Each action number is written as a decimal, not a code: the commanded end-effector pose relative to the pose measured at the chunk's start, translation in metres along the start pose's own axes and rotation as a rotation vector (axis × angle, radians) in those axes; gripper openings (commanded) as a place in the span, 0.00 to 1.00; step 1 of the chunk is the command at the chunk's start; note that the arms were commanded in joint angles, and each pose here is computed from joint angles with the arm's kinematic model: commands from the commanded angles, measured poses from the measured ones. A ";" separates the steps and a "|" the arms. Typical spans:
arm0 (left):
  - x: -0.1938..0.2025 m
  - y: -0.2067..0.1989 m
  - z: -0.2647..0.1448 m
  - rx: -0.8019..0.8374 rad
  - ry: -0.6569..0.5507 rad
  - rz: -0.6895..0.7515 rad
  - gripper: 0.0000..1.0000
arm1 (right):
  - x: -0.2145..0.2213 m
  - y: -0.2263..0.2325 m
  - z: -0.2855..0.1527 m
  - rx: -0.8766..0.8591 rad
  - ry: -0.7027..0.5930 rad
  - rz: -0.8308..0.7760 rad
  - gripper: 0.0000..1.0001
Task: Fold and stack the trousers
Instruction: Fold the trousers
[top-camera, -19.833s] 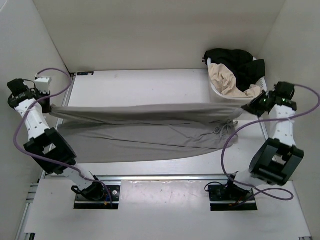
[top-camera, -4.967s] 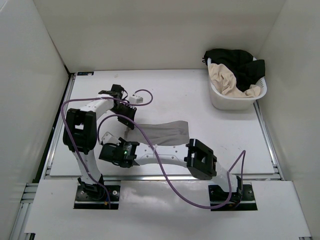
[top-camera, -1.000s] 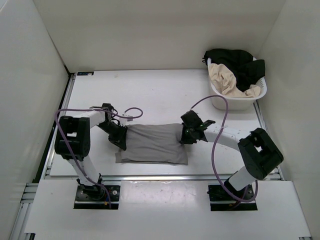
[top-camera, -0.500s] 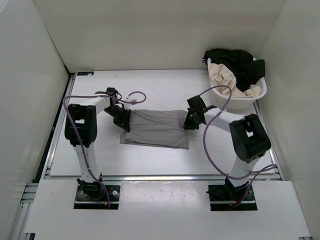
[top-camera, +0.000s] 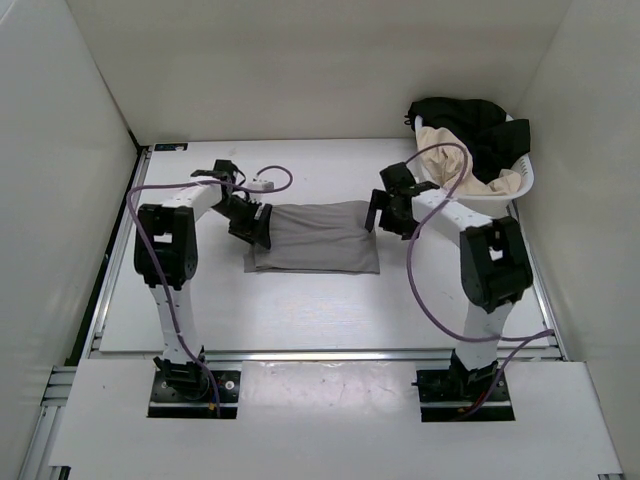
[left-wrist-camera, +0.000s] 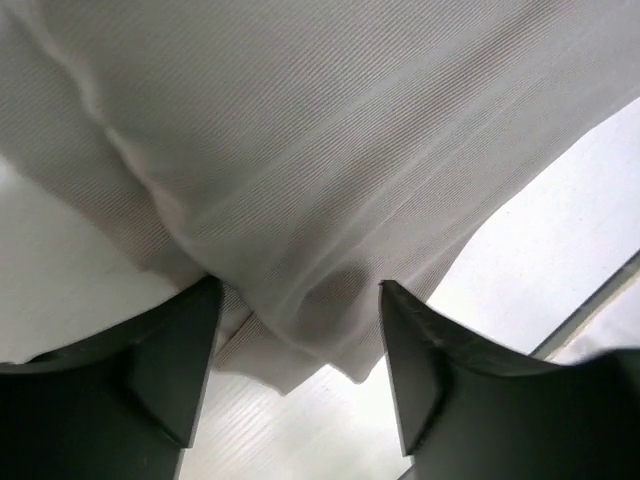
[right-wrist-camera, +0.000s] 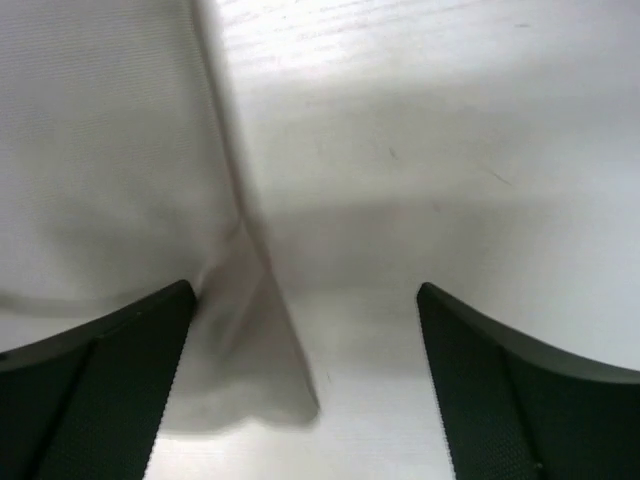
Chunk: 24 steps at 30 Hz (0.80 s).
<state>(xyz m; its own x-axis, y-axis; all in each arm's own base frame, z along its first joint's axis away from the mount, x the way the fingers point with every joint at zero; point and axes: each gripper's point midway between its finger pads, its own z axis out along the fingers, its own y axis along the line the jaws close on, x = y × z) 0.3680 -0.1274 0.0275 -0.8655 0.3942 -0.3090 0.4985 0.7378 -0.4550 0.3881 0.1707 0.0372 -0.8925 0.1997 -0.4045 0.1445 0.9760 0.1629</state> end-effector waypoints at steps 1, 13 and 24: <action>-0.044 -0.007 -0.050 -0.107 -0.146 0.071 0.80 | -0.030 -0.003 -0.079 0.054 -0.173 -0.058 0.99; -0.007 -0.010 -0.219 -0.585 -0.412 -0.066 1.00 | 0.030 -0.092 -0.236 0.241 -0.199 0.060 0.99; 0.147 0.049 -0.223 -0.844 -0.311 -0.347 1.00 | 0.088 -0.145 -0.299 0.241 -0.266 0.207 0.99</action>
<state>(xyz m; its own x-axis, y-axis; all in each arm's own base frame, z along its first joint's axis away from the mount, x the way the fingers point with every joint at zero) 0.2661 0.0685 0.1291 -0.8827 0.0182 -0.4696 -0.0213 0.9967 0.0787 0.1893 0.0406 0.2483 -0.7010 0.3507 -0.6209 0.3739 0.9222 0.0987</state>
